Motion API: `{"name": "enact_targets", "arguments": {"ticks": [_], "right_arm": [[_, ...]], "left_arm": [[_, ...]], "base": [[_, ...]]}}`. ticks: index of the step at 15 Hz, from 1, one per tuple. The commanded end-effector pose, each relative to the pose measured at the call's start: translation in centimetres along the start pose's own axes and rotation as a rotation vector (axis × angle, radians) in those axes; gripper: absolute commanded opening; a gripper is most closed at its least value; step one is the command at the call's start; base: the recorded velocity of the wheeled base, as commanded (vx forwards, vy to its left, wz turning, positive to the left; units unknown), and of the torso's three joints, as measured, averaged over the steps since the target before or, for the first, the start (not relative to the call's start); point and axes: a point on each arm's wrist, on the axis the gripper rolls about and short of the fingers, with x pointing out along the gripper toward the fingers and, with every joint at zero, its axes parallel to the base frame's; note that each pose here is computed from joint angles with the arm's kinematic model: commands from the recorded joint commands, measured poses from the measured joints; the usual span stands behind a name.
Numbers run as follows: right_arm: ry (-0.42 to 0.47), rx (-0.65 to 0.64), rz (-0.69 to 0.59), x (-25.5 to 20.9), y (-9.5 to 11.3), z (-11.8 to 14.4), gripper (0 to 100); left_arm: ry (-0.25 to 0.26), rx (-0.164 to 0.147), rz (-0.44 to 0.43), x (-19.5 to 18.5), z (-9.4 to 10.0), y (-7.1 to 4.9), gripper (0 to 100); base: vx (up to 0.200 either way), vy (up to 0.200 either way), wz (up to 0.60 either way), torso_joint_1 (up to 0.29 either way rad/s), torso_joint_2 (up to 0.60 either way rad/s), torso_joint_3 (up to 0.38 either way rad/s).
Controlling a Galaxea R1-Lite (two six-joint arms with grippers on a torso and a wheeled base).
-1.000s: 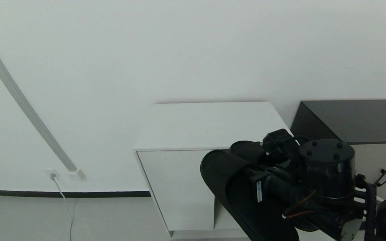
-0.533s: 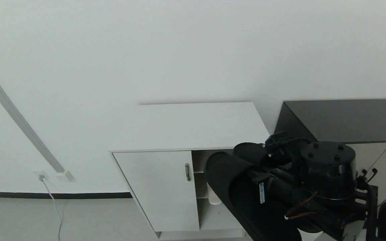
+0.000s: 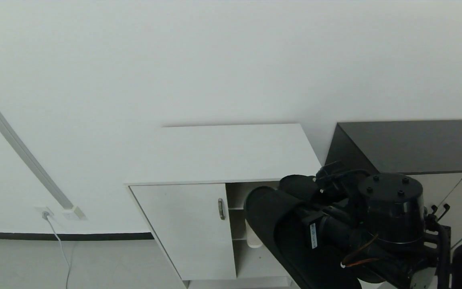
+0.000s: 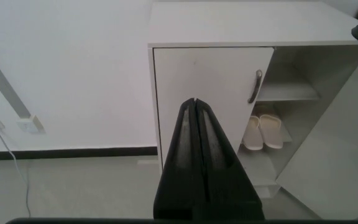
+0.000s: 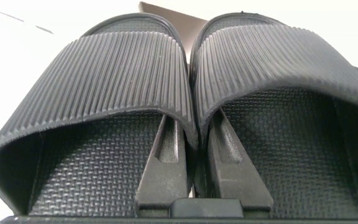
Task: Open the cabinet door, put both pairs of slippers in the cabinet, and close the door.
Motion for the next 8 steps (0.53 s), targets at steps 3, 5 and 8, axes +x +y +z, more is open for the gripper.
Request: {"name": "enact_targets", "arguments": {"ticks": [3, 5, 8], "right_arm": [[0.002, -0.002, 0.003, -0.02, 0.09, -0.11, 0], [0.005, -0.003, 0.002, 0.02, 0.09, -0.16, 0], [0.014, -0.006, 0.003, 0.22, 0.14, -0.38, 0]], "left_arm": [[0.001, 0.001, 0.000, 0.01, 0.00, 0.00, 0], [0.001, -0.001, 0.000, 0.01, 0.00, 0.00, 0], [0.001, -0.001, 0.000, 0.01, 0.00, 0.00, 0]], "base": [[0.000, 0.000, 0.00, 0.000, 0.00, 0.000], [0.000, 0.000, 0.00, 0.000, 0.00, 0.000], [0.000, 0.000, 0.00, 0.000, 0.00, 0.000]]}}
